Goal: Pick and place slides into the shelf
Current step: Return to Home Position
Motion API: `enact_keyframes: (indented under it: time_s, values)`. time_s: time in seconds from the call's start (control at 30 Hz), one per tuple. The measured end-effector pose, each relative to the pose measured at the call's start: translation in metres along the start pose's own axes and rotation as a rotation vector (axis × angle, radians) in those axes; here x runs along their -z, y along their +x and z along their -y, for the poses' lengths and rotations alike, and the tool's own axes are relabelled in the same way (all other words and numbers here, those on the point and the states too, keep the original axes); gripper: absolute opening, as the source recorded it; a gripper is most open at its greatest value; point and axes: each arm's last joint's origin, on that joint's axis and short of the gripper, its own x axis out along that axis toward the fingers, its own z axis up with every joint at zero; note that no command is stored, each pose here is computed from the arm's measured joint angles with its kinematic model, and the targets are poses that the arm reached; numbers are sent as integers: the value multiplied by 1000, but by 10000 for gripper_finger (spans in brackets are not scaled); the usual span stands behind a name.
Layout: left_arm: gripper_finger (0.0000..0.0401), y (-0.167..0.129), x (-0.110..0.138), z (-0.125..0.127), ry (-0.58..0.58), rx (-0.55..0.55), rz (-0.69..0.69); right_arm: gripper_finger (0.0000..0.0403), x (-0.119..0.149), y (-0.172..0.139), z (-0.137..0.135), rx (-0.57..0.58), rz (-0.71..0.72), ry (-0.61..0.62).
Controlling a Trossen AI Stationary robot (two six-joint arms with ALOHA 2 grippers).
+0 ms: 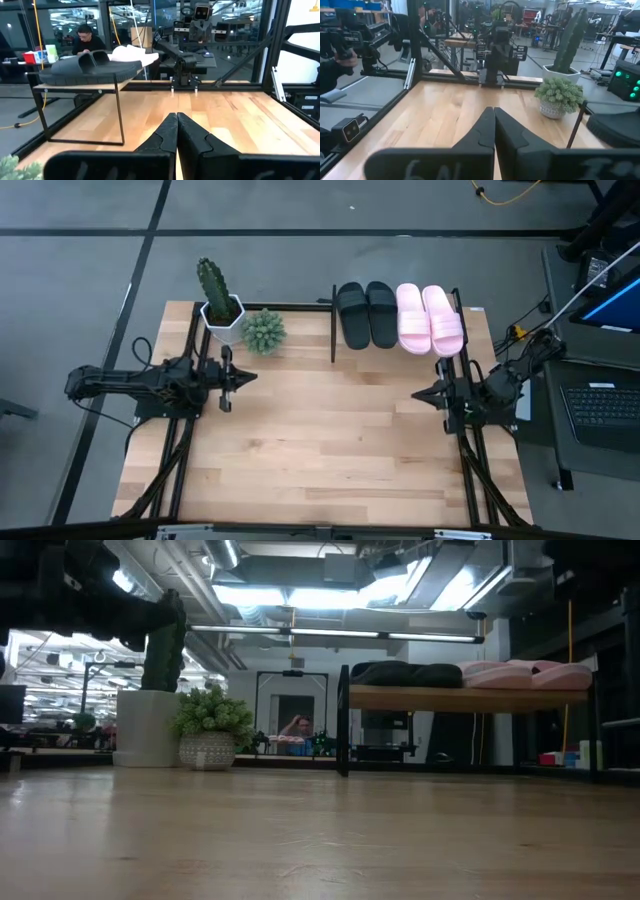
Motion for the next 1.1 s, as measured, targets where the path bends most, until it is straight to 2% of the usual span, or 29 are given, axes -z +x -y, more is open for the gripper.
enact_keyframes:
  time_s: [0.4,0.57,0.8,1.1]
  values:
    - [0,0,12,1,3,21,-59,3,38,-1,0,-1,32,44]
    - [0,0,13,1,4,28,-72,3,40,-2,0,-1,33,50]
    - [0,0,14,1,-7,27,-79,3,39,-7,3,2,58,-16]
    - [0,0,14,1,-7,26,-79,3,56,-9,4,-1,64,32]
